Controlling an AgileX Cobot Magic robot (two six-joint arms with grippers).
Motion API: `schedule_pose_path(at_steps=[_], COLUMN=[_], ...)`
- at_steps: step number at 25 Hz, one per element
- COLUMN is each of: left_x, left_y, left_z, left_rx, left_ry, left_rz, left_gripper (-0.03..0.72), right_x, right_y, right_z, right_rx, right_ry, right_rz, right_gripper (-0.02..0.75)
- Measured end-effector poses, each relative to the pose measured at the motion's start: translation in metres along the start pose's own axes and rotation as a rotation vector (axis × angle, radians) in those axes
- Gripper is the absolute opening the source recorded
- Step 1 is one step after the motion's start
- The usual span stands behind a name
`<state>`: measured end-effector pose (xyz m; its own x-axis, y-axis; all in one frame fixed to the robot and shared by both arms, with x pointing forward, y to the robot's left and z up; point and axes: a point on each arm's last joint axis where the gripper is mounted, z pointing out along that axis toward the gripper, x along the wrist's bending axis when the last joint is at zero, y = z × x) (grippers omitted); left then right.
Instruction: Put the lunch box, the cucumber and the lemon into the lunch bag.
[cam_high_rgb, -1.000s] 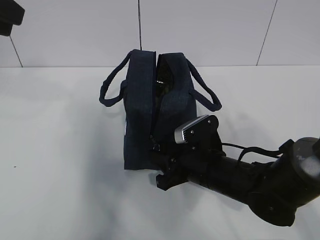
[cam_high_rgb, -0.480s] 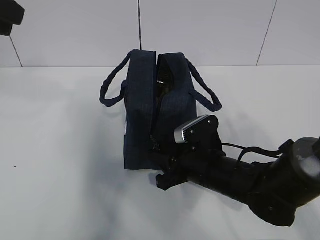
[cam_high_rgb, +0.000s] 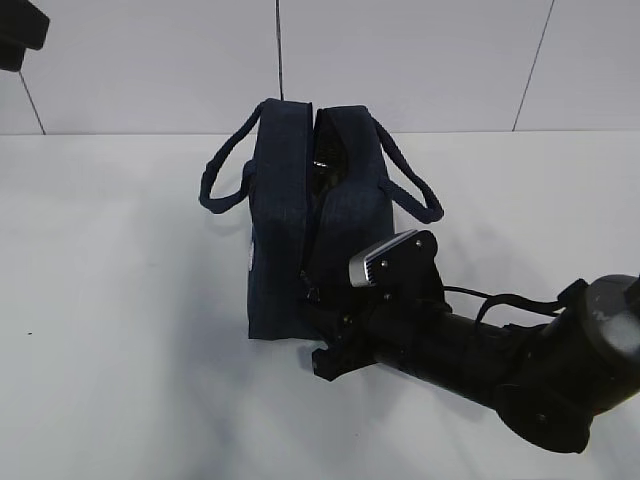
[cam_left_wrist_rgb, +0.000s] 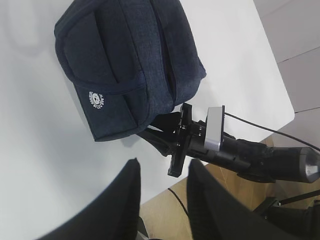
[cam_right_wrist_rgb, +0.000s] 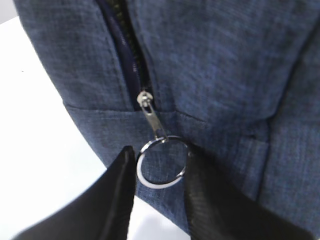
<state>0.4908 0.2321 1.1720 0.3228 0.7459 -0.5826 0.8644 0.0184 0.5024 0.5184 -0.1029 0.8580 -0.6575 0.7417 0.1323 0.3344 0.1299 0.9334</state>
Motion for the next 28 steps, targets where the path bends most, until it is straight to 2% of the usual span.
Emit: schedule_pose_path(at_steps=[7,16,28], left_x=[0.0000,-0.0001,-0.0001], left_y=[0.0000,0.0000,0.0000], left_z=[0.0000,0.0000,0.0000], left_rx=[0.000,0.000,0.000], left_ry=[0.000,-0.002,-0.002], left_rz=[0.000,-0.001,-0.001], left_gripper=[0.228,0.228,0.228], right_x=[0.0006,-0.0017,-0.0019], right_y=[0.0058,0.0014,0.0081], right_z=[-0.0020,-0.0023,-0.0045], right_rx=[-0.013,0.034,0.027], right_ry=[-0.002,-0.027,-0.039], right_rz=[-0.003,0.009,0.012], right_gripper=[0.208,0.192,0.055])
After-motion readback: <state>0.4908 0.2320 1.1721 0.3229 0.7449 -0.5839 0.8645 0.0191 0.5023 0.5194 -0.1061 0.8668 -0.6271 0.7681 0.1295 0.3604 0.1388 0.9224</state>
